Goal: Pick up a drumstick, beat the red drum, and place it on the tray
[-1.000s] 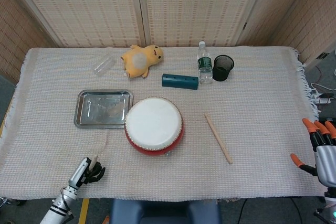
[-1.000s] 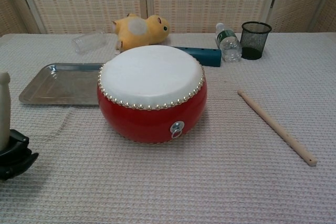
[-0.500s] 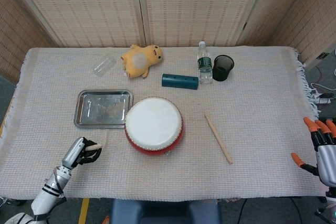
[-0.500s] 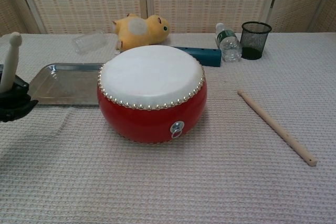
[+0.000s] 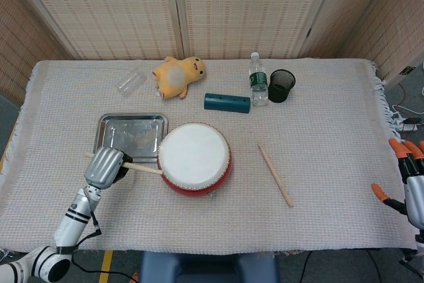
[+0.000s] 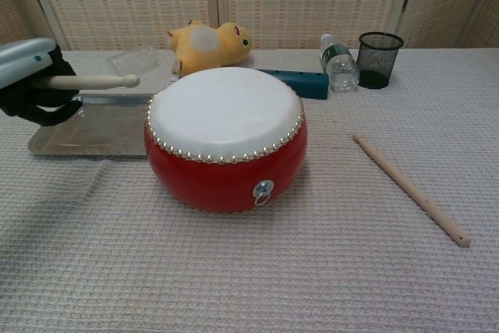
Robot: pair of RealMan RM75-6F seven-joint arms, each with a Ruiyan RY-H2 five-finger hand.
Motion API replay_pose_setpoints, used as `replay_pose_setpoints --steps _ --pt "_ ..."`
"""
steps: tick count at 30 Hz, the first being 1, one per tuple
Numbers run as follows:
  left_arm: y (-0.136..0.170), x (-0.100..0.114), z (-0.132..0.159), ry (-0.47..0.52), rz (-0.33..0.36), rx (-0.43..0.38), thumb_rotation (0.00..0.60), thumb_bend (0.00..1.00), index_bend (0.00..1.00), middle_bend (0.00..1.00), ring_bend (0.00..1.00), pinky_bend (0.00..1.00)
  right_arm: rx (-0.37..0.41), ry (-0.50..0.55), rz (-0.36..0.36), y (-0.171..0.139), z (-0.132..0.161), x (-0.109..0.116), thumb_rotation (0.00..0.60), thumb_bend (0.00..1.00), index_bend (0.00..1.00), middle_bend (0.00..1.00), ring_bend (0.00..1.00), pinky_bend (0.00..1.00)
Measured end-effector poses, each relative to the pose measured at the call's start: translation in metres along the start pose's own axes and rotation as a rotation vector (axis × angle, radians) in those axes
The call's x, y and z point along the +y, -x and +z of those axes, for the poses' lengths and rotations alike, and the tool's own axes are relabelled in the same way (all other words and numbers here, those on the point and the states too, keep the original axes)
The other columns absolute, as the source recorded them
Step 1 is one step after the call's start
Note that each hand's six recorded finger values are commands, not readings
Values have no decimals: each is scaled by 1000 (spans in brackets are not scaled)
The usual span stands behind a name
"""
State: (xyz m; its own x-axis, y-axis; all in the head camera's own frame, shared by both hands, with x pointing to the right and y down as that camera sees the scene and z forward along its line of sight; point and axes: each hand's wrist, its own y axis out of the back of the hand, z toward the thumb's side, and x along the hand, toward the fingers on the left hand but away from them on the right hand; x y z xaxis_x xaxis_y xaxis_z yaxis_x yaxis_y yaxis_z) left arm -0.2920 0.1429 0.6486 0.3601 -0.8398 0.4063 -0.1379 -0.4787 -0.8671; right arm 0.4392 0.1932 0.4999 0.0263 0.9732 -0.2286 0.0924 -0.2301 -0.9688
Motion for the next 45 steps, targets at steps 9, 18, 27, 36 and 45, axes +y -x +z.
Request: replay_pose_setpoints --steps 9,18,27,36,45 --pt "-50 5 39 -358 -8 -12 600 884 1000 1000 1000 1000 8 26 -3 -2 -4 0 600 194 0 142 5 59" --pt "-79 2 53 -212 -74 70 600 881 1000 1000 1000 1000 1 39 -3 -4 -11 -1 600 194 0 142 6 59" --pt "-86 -8 69 -486 -79 -11 600 869 1000 1000 1000 1000 -5 48 1 -6 -15 -3 600 194 0 142 5 59" --pt "-87 9 74 -174 -44 35 600 867 1000 1000 1000 1000 -8 52 5 -7 -16 -4 600 194 0 142 6 59" --pt "-86 -8 69 -407 -81 4 600 866 1000 1000 1000 1000 -14 57 11 -8 -18 -7 600 194 0 142 5 59"
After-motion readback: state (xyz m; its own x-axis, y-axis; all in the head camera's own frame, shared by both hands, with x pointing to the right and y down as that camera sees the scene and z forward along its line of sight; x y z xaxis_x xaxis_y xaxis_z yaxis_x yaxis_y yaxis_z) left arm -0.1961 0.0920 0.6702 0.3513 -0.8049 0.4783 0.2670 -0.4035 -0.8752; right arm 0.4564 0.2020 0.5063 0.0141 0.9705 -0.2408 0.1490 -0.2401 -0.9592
